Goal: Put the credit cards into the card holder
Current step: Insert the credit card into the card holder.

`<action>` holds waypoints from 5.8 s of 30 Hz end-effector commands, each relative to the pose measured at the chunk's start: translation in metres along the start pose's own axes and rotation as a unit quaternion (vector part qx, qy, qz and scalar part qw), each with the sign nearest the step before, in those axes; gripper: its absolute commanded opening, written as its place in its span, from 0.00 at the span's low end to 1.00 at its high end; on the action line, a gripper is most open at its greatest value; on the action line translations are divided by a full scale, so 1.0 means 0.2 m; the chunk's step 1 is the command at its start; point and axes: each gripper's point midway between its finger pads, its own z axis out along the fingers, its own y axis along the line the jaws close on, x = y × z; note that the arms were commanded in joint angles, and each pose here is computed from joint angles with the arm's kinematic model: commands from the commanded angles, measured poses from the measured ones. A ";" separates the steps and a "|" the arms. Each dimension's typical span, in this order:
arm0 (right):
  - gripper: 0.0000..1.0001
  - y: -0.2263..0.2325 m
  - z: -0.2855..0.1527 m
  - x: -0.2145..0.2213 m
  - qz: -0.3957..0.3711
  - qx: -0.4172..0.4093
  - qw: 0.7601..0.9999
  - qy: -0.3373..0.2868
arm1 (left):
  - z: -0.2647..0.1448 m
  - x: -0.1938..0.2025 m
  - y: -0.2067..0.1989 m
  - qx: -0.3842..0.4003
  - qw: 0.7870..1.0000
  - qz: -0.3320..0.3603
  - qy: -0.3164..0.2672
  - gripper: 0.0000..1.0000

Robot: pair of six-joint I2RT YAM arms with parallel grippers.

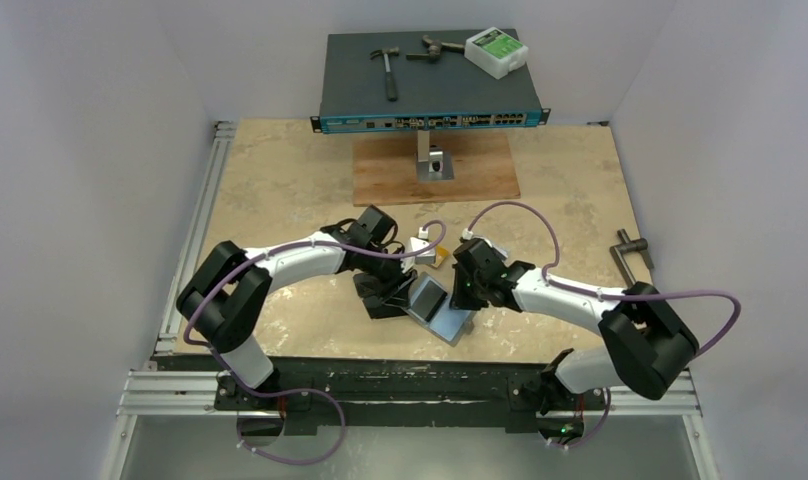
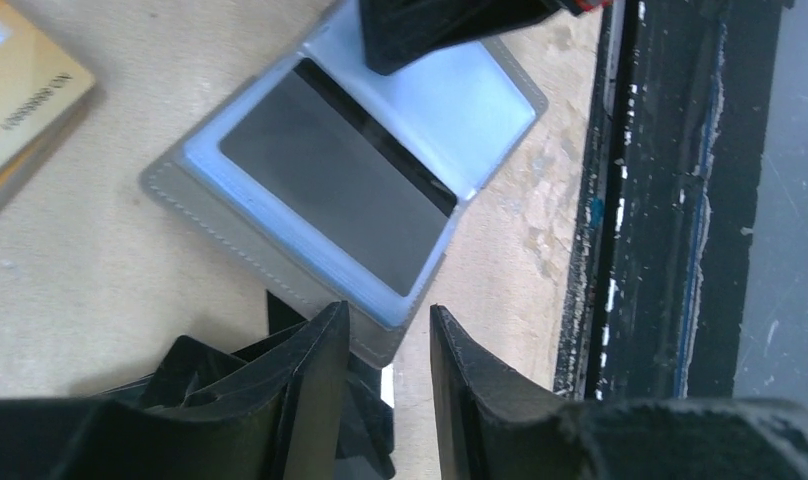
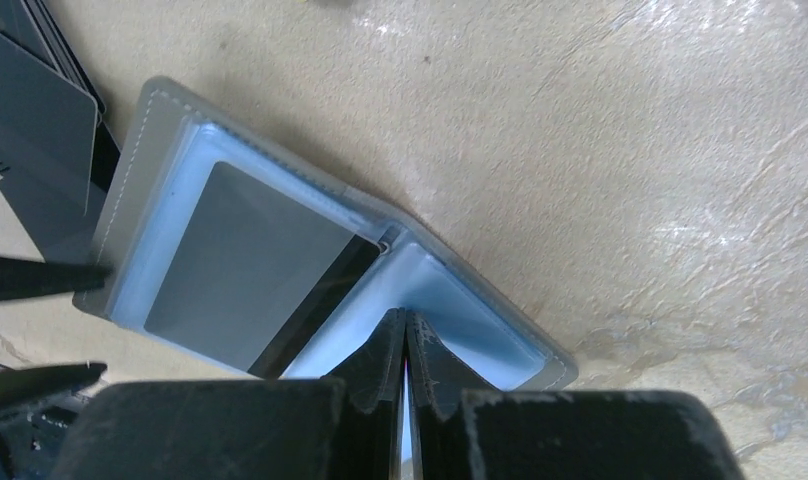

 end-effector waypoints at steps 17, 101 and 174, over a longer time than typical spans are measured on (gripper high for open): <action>0.00 0.23 -0.01 0.00 0.030 -0.104 0.994 0.000 | 0.01 0.06 -0.21 0.089 0.996 0.026 -0.006 0.35; 0.00 0.20 -0.11 -0.02 0.023 -0.084 0.996 -0.015 | 0.10 0.12 -0.04 0.005 0.989 0.145 -0.002 0.26; 0.99 0.20 -0.07 -0.94 -0.060 -0.066 0.985 -0.146 | -0.92 -0.03 0.19 -0.293 0.953 0.029 -0.063 1.00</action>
